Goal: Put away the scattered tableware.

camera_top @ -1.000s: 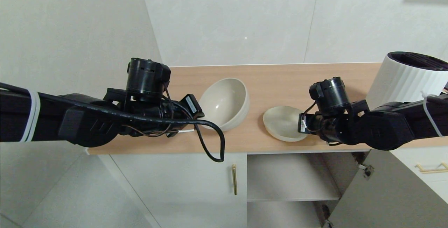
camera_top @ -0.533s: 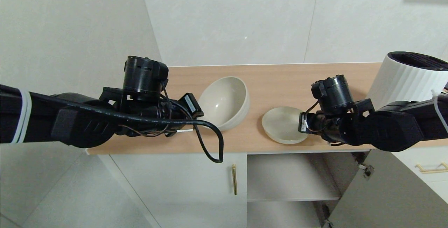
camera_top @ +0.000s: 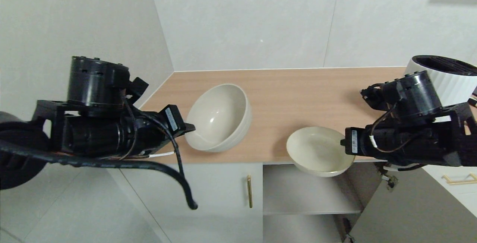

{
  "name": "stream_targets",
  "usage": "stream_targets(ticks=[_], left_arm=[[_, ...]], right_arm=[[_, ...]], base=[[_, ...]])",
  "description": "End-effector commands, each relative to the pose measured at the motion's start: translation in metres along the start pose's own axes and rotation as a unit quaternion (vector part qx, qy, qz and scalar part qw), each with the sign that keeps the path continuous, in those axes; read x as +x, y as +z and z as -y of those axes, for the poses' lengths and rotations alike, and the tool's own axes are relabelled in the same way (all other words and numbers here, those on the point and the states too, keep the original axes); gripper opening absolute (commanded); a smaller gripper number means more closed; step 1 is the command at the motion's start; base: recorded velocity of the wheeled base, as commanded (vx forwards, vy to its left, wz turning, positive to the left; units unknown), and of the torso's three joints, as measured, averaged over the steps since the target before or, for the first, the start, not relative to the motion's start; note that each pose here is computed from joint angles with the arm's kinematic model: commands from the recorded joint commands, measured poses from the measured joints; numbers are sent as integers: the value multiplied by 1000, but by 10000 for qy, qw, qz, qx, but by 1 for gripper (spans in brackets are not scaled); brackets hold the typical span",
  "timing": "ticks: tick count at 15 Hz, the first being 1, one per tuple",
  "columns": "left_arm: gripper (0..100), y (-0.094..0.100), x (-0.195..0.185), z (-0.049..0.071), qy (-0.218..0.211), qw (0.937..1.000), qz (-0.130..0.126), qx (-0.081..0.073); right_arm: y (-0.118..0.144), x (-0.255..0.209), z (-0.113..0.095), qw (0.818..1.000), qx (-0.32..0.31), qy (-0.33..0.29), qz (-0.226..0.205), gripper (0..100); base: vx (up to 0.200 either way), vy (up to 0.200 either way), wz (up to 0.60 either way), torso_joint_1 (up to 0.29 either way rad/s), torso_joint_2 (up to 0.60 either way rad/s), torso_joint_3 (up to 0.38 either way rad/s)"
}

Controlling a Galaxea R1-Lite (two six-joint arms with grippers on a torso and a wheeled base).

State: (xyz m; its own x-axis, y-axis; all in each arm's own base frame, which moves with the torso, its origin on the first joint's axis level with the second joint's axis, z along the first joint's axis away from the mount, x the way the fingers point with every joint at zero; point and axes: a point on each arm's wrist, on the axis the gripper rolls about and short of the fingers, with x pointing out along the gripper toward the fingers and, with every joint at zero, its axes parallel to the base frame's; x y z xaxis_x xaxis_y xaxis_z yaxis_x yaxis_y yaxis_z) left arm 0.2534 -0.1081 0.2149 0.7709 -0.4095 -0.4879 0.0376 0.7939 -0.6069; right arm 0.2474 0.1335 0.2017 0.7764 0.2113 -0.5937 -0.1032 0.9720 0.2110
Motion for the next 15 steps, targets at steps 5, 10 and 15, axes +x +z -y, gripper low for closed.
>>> stream_targets(ticks=[5,10,15], left_arm=[[0,-14,-49,-7,-128,9981,136,595],[0,-23,-31,-10,19,9977,-190,648],[0,-26,-24,-12,100,9974,-292,650]], right_arm=[[-5,-65,11,9927,-21,1085,-531,0],[-13,-59,14,9920,-318,1008,-686,0],[-16,-53,14,9922,-434,911,-733,0]], base=[[0,0,0,0,0,0],[-40,0,0,0,0,0],[-160,0,0,4,0,2]])
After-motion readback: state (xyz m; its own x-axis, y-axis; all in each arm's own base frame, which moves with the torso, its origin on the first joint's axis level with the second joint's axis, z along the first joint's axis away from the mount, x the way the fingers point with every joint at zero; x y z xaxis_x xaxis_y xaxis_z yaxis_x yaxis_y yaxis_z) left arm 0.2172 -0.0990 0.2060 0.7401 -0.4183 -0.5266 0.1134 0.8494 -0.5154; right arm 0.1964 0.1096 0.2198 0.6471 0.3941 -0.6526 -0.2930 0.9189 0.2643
